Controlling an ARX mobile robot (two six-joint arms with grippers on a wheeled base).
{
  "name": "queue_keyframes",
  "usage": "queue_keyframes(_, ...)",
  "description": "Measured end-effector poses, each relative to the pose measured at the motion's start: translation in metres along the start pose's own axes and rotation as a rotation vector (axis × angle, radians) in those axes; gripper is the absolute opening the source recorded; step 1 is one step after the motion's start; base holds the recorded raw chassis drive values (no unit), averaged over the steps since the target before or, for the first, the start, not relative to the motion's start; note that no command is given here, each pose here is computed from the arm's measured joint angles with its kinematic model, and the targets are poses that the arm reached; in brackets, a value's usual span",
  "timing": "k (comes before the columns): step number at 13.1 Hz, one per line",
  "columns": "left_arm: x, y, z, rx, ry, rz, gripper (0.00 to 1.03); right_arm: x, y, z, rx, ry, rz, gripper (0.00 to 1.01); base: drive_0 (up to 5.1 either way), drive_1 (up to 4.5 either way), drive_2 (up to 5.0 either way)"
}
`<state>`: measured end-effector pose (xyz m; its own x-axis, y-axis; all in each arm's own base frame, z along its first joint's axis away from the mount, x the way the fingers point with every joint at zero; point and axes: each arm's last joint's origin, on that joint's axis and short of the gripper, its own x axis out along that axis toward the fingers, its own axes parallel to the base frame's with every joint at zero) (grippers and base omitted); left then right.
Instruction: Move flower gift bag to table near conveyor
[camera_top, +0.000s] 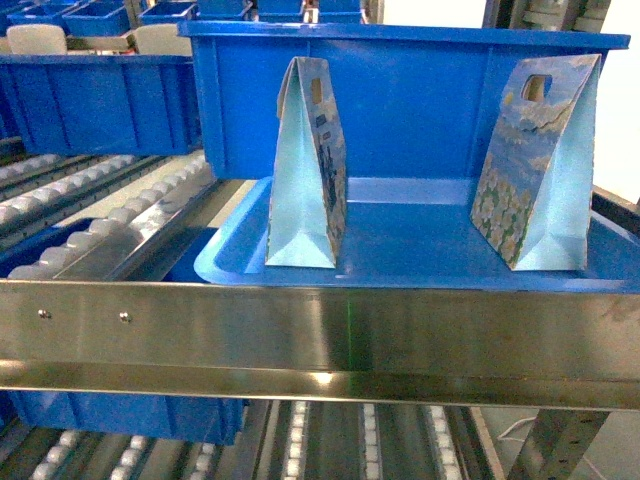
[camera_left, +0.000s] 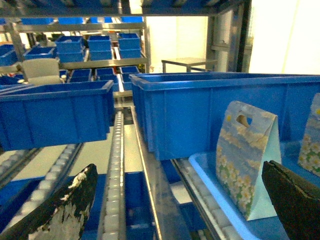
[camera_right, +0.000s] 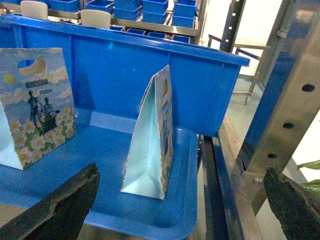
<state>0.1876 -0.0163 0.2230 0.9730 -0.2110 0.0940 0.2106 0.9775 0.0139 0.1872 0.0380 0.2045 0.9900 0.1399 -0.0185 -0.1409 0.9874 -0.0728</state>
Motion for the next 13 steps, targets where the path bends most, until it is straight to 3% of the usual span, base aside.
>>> queue_keyframes(3, 0.040, -0.023, 0.030, -0.030, -0.035, -0.091, 0.98, 0.039, 0.002, 0.019, 0.005, 0.034, -0.020, 0.98, -0.1, 4.27, -4.4)
queue_keyframes(5, 0.066, -0.036, 0.042, -0.048, -0.021, -0.133, 0.98, 0.061, 0.005, 0.038, 0.021, 0.028, 0.015, 0.98, -0.1, 4.27, -4.4)
queue_keyframes(7, 0.084, -0.041, 0.051, -0.065, -0.031, -0.126, 0.98, 0.079, 0.007, 0.051, 0.025, 0.023, 0.020, 0.98, 0.0, 0.00, 0.0)
queue_keyframes(8, 0.091, -0.044, 0.052, -0.069, -0.026, -0.120, 0.98, 0.089, 0.011, 0.055, 0.027, 0.039, 0.051, 0.98, 0.0, 0.00, 0.0)
queue_keyframes(10, 0.094, -0.046, 0.051, -0.074, -0.015, -0.121, 0.98, 0.096, 0.015, 0.054, 0.018, 0.056, 0.013, 0.98, 0.0, 0.00, 0.0)
queue_keyframes(13, 0.094, -0.046, 0.051, -0.075, -0.015, -0.118, 0.98, 0.096, 0.014, 0.054, 0.014, 0.059, 0.011, 0.98, 0.0, 0.00, 0.0)
